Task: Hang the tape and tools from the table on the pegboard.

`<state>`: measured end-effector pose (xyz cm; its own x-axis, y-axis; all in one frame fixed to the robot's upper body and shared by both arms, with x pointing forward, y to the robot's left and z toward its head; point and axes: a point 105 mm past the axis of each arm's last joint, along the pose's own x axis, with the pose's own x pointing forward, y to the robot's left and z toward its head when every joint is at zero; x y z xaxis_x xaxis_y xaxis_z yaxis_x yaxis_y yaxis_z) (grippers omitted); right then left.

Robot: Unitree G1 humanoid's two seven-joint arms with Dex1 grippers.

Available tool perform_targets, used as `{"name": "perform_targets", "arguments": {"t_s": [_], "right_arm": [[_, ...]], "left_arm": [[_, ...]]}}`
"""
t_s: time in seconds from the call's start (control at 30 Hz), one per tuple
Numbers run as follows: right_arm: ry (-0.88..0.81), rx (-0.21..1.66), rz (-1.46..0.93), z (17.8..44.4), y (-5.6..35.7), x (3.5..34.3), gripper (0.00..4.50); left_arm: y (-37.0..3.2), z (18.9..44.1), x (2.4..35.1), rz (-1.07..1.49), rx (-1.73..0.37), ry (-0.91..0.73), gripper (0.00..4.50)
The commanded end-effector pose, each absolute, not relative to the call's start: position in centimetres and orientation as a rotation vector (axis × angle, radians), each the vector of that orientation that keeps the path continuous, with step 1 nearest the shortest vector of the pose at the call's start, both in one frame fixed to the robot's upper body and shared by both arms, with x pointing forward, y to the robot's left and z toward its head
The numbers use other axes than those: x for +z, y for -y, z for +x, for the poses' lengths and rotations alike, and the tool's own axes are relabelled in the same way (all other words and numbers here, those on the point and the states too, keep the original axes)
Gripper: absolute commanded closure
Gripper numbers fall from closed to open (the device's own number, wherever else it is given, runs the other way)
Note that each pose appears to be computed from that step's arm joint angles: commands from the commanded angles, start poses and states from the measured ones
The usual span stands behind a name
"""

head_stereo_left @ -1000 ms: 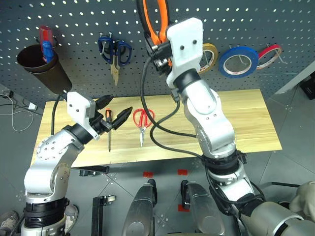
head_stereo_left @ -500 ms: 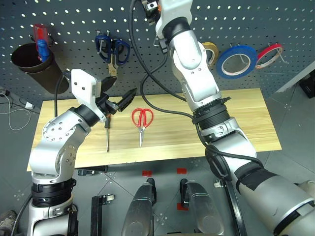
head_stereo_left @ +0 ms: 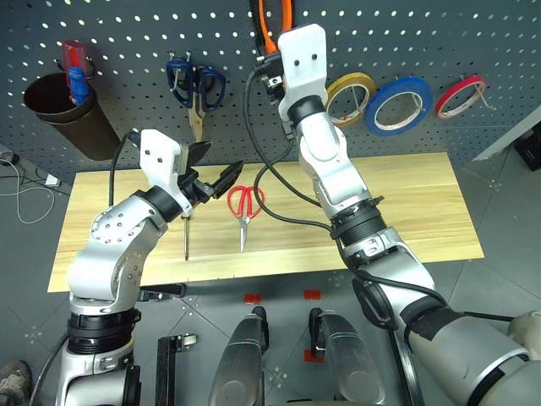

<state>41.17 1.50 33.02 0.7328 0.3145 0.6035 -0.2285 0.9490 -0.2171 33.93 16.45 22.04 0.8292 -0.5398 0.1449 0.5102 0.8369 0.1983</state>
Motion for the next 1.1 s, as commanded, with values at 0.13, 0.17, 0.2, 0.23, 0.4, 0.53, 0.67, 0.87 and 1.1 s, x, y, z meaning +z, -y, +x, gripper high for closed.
{"name": "perform_targets", "arguments": {"t_s": [0.13,0.17,0.2,0.23,0.4,0.53,0.67,0.87,1.1], "right_arm": [[0.688,0.298,-0.089,40.8,-1.5,33.4,1.96],[0.665,0.299,-0.077,41.0,-1.5,33.1,1.96],[0.651,0.299,-0.054,41.0,-1.3,32.7,1.96],[0.632,0.316,-0.032,40.9,-1.4,32.3,1.96],[0.585,0.317,-0.01,40.6,-1.1,31.7,0.67],[0.532,0.356,-0.012,39.4,-0.7,30.7,0.05],[0.392,0.472,0.0,37.4,-0.4,27.6,0.05],[0.208,0.705,-0.013,32.7,0.1,23.0,0.05],[0.039,0.868,-0.018,29.4,0.5,19.1,0.05]], "left_arm": [[-16.5,34.0,22.6,0.181,-0.515,0.251,0.58],[-16.5,34.1,22.5,0.175,-0.512,0.247,0.58],[-16.6,34.1,22.2,0.17,-0.506,0.24,0.58],[-16.5,34.0,21.9,0.163,-0.51,0.23,0.58],[-16.7,34.2,20.5,0.151,-0.491,0.183,0.04],[-17.0,33.9,17.9,0.178,-0.455,0.075,0.0],[-17.6,33.2,13.9,0.194,-0.39,-0.095,0.0],[-18.0,32.7,9.0,0.169,-0.276,-0.312,0.0],[-15.1,35.0,5.1,0.098,-0.168,-0.42,0.0]]}}
